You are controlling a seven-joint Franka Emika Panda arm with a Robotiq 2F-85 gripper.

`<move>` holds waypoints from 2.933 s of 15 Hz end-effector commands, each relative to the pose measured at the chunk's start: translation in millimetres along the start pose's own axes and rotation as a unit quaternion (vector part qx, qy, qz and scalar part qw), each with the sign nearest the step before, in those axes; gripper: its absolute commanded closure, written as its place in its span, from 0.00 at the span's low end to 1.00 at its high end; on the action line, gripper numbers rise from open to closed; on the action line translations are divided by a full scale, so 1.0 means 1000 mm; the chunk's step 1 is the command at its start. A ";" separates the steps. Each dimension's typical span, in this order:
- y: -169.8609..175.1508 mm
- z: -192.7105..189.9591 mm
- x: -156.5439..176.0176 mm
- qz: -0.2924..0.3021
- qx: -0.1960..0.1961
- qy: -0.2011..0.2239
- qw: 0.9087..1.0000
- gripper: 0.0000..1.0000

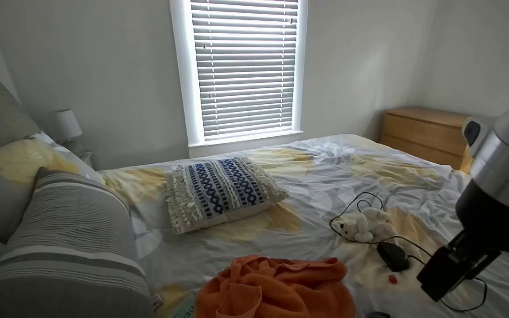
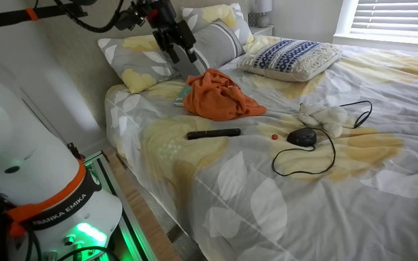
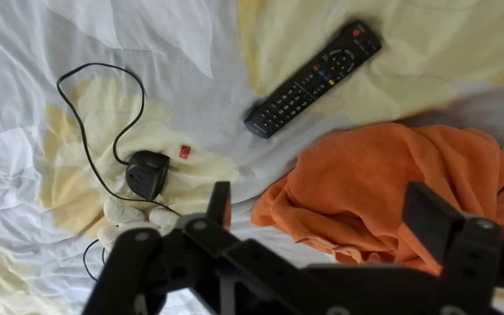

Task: Push the topmost button on the black remote

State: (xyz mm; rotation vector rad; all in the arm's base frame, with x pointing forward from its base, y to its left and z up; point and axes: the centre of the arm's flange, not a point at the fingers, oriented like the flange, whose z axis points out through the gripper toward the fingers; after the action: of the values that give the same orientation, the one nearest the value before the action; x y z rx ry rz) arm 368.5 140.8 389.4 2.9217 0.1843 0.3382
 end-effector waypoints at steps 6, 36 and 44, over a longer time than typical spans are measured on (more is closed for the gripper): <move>0.016 0.122 0.035 0.043 0.045 0.008 0.998 0.00; 0.031 0.243 0.043 0.099 0.010 -0.055 0.994 0.73; 0.008 0.264 0.061 0.134 -0.027 -0.042 0.990 1.00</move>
State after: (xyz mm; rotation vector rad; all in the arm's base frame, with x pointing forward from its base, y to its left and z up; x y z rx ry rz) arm 480.2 82.7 174.9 2.9362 -0.1845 0.2555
